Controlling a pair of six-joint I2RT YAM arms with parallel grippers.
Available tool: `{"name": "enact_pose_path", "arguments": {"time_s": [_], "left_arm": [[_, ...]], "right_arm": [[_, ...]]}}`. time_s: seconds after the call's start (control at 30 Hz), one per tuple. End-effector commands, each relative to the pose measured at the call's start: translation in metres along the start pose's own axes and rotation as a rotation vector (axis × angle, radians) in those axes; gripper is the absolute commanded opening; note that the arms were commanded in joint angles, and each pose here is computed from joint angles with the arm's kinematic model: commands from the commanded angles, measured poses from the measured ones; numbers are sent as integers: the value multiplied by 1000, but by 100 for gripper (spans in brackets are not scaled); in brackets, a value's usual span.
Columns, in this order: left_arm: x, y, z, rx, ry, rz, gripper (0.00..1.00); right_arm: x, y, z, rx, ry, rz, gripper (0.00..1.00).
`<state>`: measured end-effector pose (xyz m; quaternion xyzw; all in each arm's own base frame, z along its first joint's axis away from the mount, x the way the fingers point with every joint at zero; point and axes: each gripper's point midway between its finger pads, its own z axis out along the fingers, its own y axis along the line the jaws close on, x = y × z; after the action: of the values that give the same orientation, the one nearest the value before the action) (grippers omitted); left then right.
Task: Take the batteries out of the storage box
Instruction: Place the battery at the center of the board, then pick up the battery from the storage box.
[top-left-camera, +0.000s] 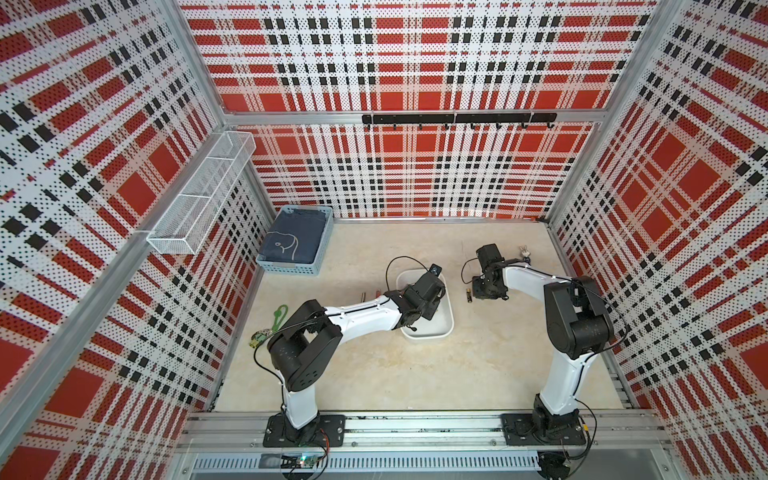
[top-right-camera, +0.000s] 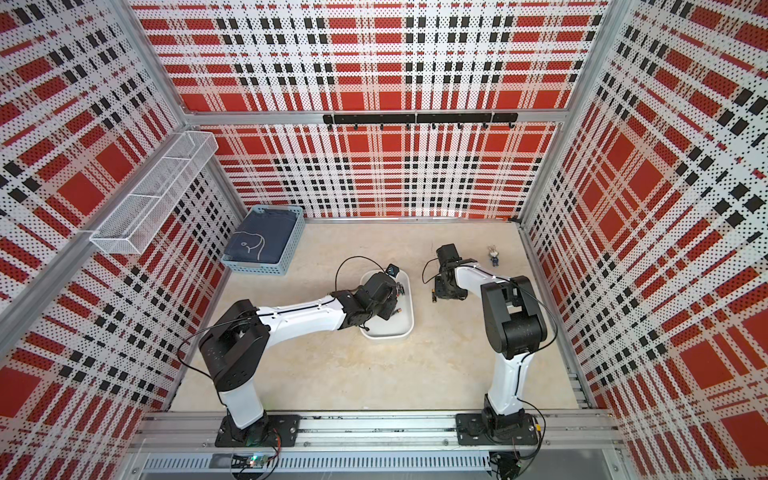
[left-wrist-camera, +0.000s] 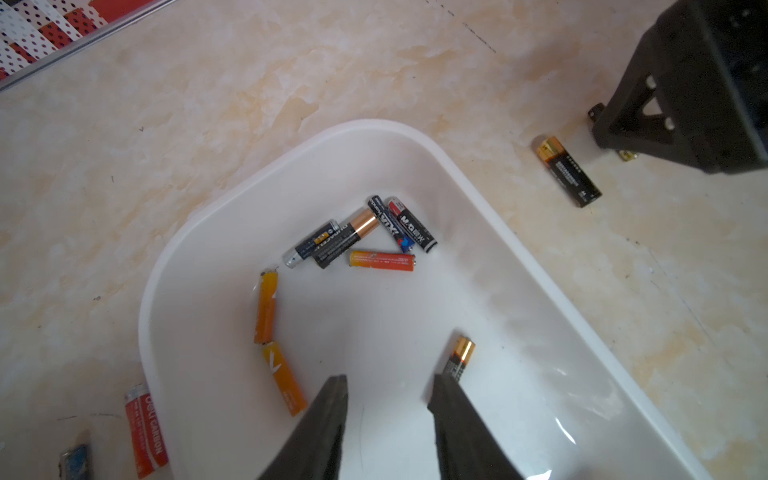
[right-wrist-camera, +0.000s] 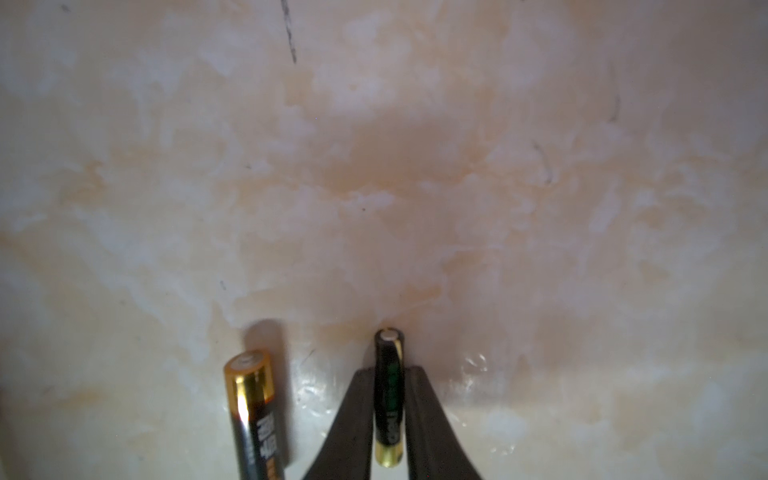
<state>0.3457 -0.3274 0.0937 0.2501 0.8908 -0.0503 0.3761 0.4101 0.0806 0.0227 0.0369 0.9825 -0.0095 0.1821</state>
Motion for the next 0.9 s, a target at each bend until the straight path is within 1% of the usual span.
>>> {"name": "enact_pose_path", "arguments": {"time_s": [0.0,0.1,0.17,0.3,0.4,0.53,0.63,0.7,0.77,0.87], "left_arm": [[-10,0,-11,4,-37,5,43],[-15,1,-15,3,-45,8,45],[-19,1,-17,9,-53,11,46],[-20,-9,-12,48,-38,44,45],[-13,-26,-2,122,0,107,45],[-4,-37,12,151,51,167,43],[0,-41,23,156,72,197,43],[5,-42,30,147,102,221,44],[12,-42,36,142,129,238,44],[22,-38,44,130,157,249,44]], "right_arm": [[8,-1,9,23,26,-2,28],[6,-1,2,21,27,1,35],[0,1,-9,9,8,8,38],[-16,3,-46,-22,-60,17,41],[-28,4,-80,-58,-154,18,44],[-36,5,-125,-143,-351,36,54],[-27,0,-143,-171,-445,48,57],[-23,2,-154,-214,-492,40,60],[-19,7,-162,-260,-524,25,63],[-14,7,-170,-283,-557,12,64]]}}
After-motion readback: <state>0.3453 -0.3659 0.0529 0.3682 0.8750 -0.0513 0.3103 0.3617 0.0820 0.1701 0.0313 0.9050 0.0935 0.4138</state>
